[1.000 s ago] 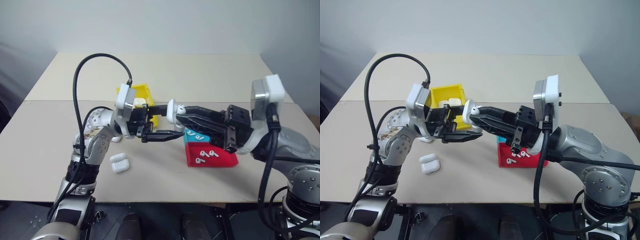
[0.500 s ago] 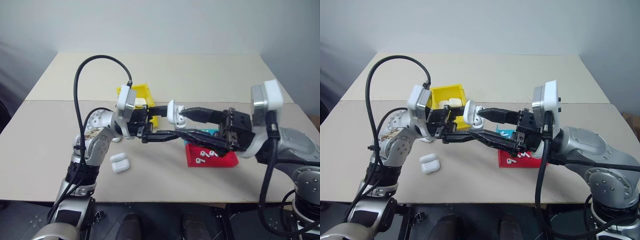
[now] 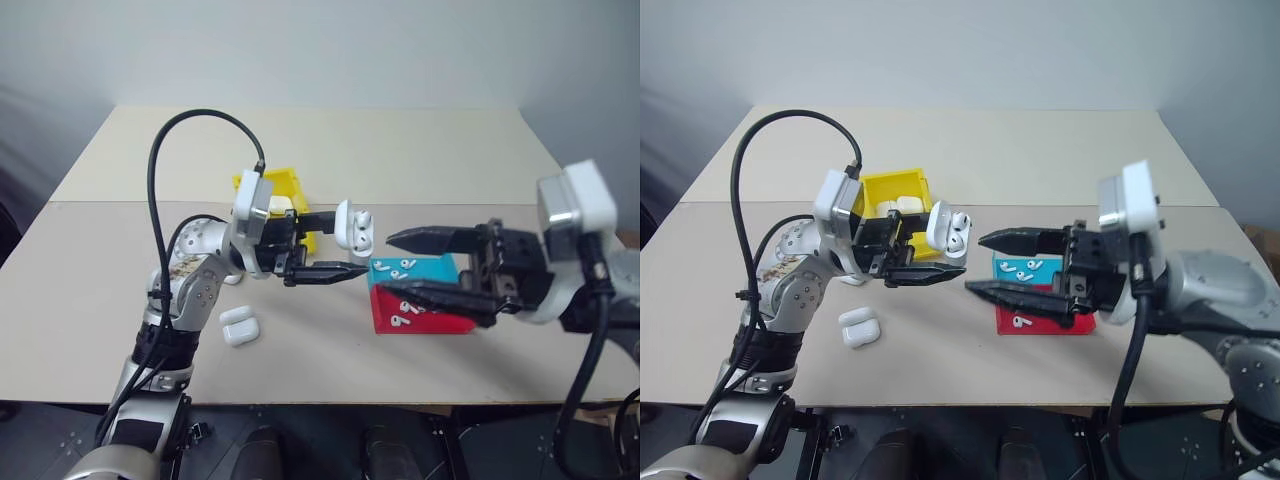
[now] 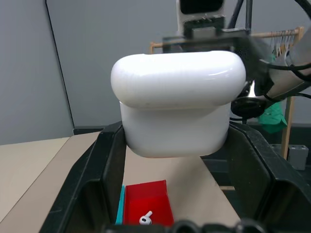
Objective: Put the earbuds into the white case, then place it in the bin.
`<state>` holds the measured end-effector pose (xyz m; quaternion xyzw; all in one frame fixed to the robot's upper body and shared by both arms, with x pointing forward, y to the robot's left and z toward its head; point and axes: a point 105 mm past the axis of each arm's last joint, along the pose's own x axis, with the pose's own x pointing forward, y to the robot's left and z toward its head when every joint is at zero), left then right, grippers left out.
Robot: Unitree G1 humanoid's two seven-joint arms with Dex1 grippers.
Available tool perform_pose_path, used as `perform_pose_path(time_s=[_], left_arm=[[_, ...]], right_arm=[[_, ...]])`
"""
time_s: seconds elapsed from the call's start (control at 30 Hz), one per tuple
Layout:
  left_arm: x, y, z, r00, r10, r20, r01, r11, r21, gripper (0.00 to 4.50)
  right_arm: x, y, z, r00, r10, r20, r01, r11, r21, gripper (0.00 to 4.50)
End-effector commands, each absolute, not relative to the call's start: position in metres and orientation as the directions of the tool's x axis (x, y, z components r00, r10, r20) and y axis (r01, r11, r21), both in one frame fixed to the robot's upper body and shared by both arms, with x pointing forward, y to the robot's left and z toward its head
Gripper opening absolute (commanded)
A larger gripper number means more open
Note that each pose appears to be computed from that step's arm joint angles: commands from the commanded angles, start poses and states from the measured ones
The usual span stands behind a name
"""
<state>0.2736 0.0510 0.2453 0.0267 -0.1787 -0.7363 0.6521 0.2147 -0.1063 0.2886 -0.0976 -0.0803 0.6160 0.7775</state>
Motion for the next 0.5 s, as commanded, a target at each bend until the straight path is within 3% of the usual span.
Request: perform_pose_path(time_s=[0.03, 0.2, 0.5], left_arm=[[0.275, 0.049, 0.251, -0.146, -0.975, 0.165, 0.938, -0.083, 0.335, 2.76], [0.278, 0.045, 0.247, -0.139, -0.979, 0.148, 0.943, -0.085, 0.320, 2.76], [0.279, 0.033, 0.245, -0.165, -0.975, 0.149, 0.943, -0.112, 0.313, 2.76]], right_arm=[[0.219, -0.115, 0.315, 0.200, 0.980, 0.003, -0.899, 0.185, -0.397, 1.72], [0.233, -0.109, 0.329, 0.149, 0.983, -0.111, -0.852, 0.070, -0.519, 0.16], [0.259, -0.055, 0.345, 0.027, 0.929, -0.368, -0.703, -0.244, -0.668, 0.05]])
